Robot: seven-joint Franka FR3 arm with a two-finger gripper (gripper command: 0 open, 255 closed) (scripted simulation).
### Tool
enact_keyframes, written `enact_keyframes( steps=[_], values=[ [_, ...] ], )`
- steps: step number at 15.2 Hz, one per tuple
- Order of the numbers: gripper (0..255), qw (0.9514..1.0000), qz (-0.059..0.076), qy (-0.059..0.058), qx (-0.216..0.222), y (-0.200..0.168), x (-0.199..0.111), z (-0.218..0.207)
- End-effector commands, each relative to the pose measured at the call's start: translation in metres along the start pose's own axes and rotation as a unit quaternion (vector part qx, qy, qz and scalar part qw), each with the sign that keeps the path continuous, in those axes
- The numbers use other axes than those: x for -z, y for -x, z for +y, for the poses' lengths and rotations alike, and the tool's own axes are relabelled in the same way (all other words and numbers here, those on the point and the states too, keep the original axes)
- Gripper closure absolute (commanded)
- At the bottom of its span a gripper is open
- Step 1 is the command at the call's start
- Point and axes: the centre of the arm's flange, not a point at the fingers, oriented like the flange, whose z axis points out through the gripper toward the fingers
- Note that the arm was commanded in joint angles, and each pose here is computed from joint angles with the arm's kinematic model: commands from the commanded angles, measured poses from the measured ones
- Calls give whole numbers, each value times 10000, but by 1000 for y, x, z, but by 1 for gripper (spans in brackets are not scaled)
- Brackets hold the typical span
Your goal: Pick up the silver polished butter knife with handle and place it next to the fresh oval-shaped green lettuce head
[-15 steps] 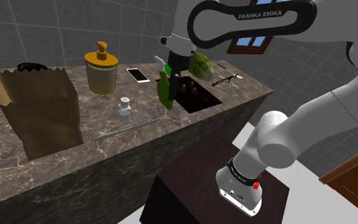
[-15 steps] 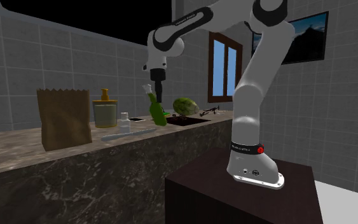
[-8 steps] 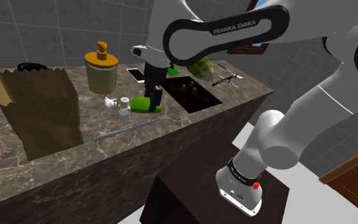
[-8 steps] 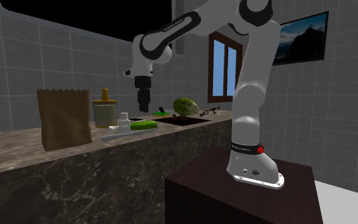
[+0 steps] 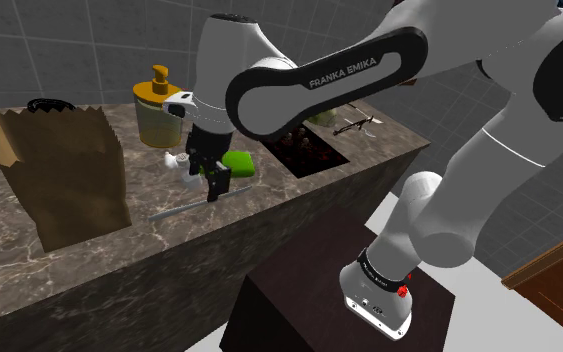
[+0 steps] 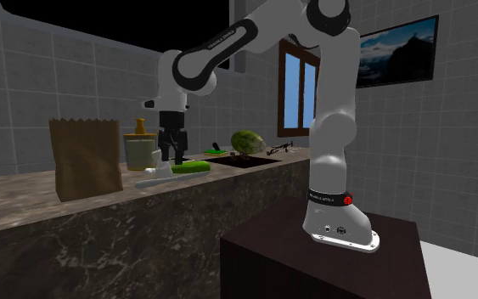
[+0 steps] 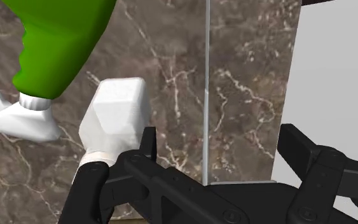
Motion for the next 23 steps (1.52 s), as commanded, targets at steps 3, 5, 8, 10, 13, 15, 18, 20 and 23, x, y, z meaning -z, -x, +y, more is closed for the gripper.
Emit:
enact_keyframes(
  steps=[3,5,8,10,13,15,18,20,23],
  values=[
    [0,10000,13,10,95,-6,-20,0],
    [0,10000,13,10,95,-6,-31,0],
    [0,10000,13,10,95,-6,-39,0],
    [0,10000,13,10,95,-6,-39,0],
    [0,10000,13,10,95,-6,-39,0],
    [255,10000,13,10,95,-6,-39,0],
    [255,10000,13,10,95,-6,-39,0],
    [255,10000,13,10,95,-6,-39,0],
    [255,10000,13,10,95,-6,-39,0]
  ],
)
